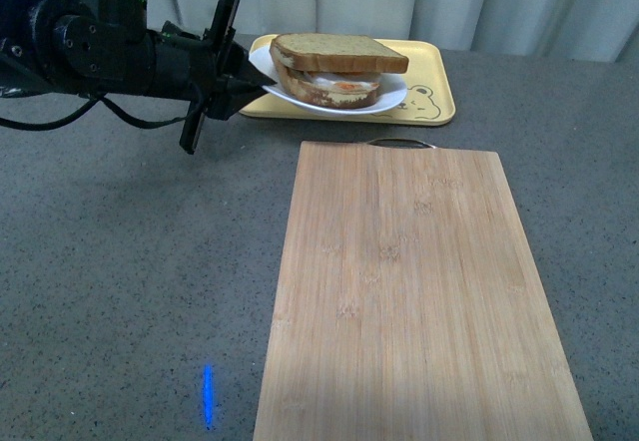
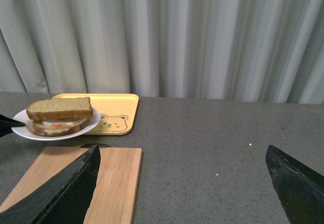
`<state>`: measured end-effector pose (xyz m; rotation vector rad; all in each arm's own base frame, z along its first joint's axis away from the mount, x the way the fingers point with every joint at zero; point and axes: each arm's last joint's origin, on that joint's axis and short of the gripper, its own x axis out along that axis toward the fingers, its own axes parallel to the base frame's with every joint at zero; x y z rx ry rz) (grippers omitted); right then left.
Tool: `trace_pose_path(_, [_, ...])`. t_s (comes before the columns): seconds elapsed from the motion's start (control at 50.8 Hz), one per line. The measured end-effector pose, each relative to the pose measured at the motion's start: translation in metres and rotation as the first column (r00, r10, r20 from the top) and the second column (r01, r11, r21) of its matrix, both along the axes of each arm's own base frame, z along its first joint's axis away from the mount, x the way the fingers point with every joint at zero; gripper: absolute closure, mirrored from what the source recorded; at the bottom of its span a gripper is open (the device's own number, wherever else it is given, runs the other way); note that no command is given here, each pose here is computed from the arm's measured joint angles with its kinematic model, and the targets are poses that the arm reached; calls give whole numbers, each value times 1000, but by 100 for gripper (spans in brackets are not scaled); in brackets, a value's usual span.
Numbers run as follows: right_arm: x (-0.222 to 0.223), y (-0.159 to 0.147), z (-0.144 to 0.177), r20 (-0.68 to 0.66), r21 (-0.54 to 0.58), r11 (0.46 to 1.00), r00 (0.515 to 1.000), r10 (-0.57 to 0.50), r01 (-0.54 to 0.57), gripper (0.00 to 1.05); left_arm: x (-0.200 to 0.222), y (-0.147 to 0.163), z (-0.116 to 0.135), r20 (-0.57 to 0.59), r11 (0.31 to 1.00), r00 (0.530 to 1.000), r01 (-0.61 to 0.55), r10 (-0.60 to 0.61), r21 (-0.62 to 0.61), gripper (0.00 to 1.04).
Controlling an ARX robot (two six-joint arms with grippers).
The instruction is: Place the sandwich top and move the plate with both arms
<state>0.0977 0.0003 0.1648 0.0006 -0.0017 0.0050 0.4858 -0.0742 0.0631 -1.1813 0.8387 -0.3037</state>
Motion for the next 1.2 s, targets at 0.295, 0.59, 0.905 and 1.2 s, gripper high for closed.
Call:
trace_pose_path(0.295, [0, 0, 0, 0, 0, 1000, 1000, 0, 0, 9, 26, -7, -4, -38, 1000, 999, -22, 23, 20, 101])
trace_pose_path(0.59, [0, 0, 0, 0, 0, 1000, 1000, 0, 0, 9, 47, -12, -6, -18, 999, 999, -30, 30, -14, 101])
trace_pose_path(0.905, [0, 0, 0, 0, 0, 1000, 1000, 0, 0, 9, 50, -16, -12, -52, 1000, 999, -8, 7, -22, 84])
trace_pose_path(1.2, [0, 0, 0, 0, 0, 1000, 1000, 0, 0, 9, 8, -7, 4, -38, 998, 999, 31, -29, 56, 30])
